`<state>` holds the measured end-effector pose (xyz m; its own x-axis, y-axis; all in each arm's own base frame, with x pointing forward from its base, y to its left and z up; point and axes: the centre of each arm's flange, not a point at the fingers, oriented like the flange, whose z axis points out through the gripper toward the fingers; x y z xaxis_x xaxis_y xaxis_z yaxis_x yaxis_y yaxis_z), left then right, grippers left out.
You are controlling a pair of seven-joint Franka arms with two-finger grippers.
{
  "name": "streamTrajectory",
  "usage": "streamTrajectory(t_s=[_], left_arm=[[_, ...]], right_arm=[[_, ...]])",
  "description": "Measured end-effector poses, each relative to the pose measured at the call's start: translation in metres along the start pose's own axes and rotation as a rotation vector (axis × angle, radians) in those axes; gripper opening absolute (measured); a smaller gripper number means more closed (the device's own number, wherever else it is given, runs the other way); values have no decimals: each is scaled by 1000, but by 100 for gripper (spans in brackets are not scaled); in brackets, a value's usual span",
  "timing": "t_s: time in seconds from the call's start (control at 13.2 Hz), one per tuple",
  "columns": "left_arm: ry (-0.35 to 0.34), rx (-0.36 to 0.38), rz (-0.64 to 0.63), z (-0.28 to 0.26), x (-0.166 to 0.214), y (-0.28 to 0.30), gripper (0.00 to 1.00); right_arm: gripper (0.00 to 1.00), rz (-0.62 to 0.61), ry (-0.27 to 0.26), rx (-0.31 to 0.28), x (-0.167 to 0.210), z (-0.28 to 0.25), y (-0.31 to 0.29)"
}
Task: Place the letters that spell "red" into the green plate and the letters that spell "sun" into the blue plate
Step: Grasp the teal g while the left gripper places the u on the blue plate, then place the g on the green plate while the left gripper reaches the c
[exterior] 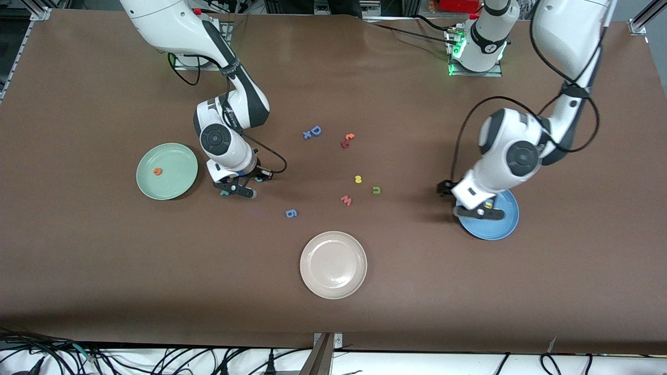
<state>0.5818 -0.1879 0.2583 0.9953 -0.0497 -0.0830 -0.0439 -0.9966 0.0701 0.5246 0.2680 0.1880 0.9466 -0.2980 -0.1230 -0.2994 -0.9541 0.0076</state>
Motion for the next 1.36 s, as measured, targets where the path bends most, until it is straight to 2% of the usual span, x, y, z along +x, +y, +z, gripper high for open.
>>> streamTrajectory(t_s=[0.23, 0.45, 0.76, 0.91, 1.29, 1.36], left_arm=[[4, -21, -96, -4, -23, 86, 100], [-12, -14, -144, 9, -43, 136, 100], [-41, -22, -191, 43, -32, 159, 100], [-41, -31, -201, 56, -26, 162, 100], [-43, -36, -198, 75, -13, 169, 100], [-43, -37, -196, 77, -11, 172, 100]], right_arm=[[29, -7, -29, -36, 30, -45, 31], [29, -16, -68, -75, 59, -70, 85], [29, -62, -113, -119, 97, -66, 176], [29, -70, -163, -132, 100, -52, 210], [29, -109, -253, -152, 84, -17, 234], [34, -113, -257, -151, 85, -16, 236]])
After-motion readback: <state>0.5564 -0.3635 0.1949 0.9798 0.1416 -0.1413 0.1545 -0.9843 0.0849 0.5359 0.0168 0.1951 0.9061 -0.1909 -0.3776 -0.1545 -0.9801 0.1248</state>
